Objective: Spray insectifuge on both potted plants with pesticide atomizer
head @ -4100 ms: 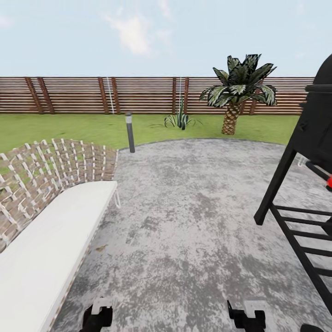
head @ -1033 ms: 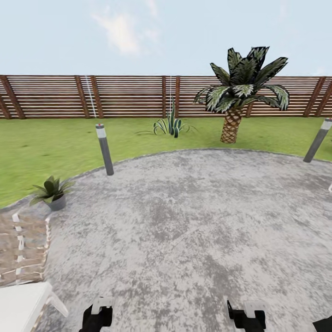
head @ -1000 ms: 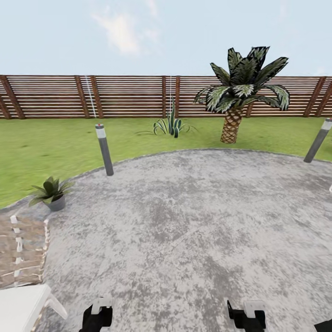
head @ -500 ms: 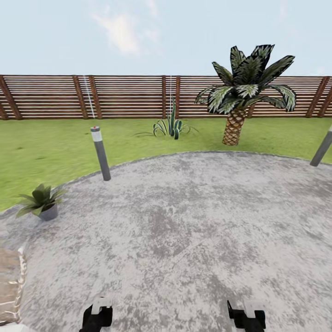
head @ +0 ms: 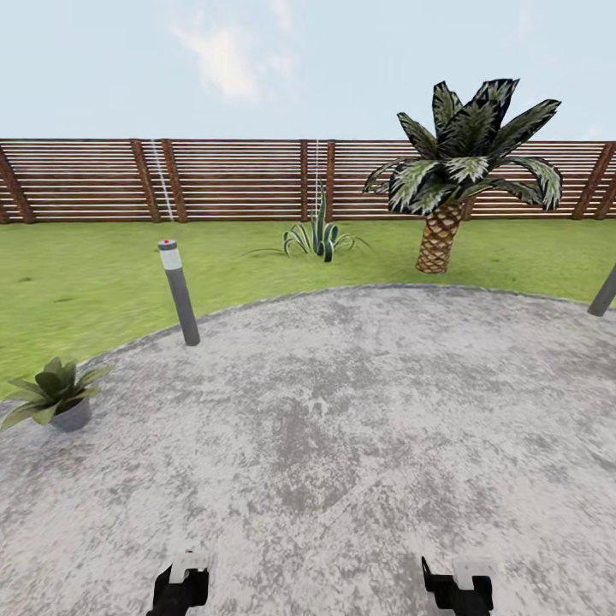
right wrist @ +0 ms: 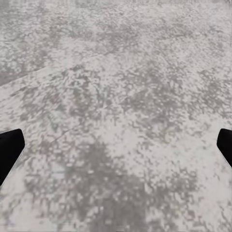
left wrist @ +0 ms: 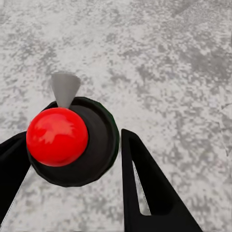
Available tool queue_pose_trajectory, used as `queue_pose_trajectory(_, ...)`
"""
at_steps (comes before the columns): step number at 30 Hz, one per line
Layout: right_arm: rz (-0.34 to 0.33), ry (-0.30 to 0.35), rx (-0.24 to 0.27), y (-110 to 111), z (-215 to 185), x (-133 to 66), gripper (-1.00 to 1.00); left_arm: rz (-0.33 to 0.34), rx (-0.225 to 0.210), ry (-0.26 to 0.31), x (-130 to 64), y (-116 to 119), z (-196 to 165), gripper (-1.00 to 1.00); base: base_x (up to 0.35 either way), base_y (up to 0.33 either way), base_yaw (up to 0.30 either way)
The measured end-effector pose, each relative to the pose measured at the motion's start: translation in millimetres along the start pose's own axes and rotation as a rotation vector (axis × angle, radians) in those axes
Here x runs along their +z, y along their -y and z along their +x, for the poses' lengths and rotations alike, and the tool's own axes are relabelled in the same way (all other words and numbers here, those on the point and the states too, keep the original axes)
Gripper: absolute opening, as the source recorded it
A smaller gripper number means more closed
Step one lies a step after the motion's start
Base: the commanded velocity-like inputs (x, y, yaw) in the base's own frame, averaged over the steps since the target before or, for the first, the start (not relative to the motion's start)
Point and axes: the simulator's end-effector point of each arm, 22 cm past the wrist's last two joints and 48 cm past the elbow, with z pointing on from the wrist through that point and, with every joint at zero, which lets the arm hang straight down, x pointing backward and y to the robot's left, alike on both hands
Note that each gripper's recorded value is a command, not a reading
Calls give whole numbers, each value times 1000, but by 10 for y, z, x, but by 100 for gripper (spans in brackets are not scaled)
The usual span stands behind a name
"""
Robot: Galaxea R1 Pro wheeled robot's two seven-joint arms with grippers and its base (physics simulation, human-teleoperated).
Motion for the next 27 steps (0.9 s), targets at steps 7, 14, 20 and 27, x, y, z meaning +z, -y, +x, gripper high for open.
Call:
queue_pose_trajectory(7,0,0,0,1,-1,0,100,0,0,0,-1,0,2,-100,340,-29,0)
queue_pose_trajectory(14,0,1,0,0,-4,1,100,0,0,1,1,-2,-3,-100,340,-72,0)
queue_pose_trajectory(20,0,0,0,0,-1,0,100,-1,-1,1,1,-4,-3,-100,340,-77,0)
queue_pose_trajectory(27,-1,0,-1,-2,1,-1,100,-1,0,1,0,-3,-2,-100,340,-78,2)
